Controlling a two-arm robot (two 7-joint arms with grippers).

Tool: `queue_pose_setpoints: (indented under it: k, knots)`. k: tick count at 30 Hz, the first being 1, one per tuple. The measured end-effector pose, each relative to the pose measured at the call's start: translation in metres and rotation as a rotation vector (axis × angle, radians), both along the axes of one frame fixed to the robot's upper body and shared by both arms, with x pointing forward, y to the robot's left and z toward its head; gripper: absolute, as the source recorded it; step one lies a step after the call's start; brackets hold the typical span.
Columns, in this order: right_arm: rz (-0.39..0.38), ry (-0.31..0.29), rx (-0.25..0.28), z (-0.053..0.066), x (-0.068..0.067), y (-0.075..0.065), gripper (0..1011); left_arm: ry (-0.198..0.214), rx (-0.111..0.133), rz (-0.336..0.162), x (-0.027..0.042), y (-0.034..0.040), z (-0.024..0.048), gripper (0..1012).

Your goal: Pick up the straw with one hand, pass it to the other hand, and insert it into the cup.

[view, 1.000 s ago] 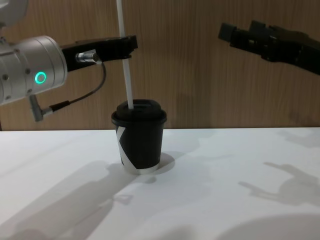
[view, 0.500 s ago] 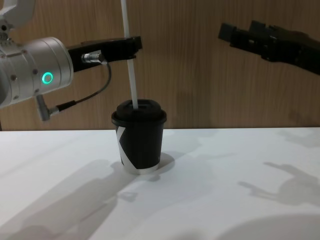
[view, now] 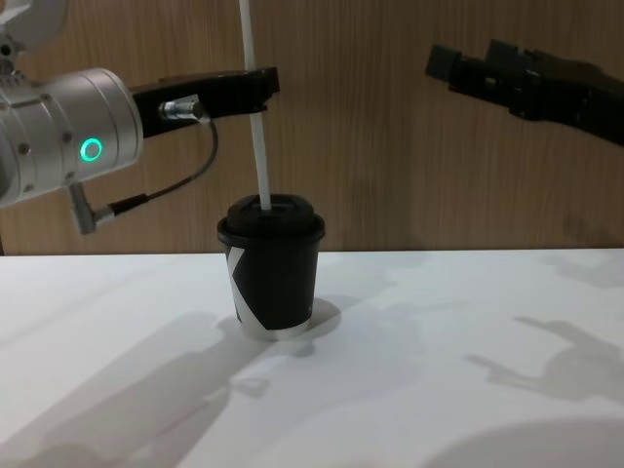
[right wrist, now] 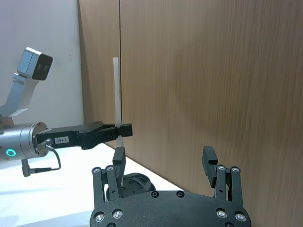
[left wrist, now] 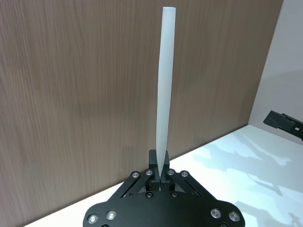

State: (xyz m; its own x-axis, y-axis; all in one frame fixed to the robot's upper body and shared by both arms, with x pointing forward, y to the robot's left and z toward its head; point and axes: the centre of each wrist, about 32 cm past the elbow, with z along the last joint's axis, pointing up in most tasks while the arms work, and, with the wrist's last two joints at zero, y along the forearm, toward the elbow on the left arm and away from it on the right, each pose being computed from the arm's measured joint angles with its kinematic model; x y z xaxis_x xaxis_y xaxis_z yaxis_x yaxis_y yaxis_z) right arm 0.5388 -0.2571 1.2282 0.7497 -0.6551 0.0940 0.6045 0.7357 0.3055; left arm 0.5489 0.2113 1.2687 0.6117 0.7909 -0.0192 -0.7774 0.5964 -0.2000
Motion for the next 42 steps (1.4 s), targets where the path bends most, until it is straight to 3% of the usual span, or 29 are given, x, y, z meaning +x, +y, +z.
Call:
queue_pose_setpoints:
  k: [16,42]
  knots:
    - [0.000,0.000,0.000,0.0000,0.0000,0.0000,1001,-0.003,0.011,0.006,-0.0032,0.0014,-0.0010,6]
    - [0.000,0.000,0.000,0.0000,0.0000,0.0000,1001,0.006,0.029,-0.008,0.0019,-0.0003,-0.0065,7]
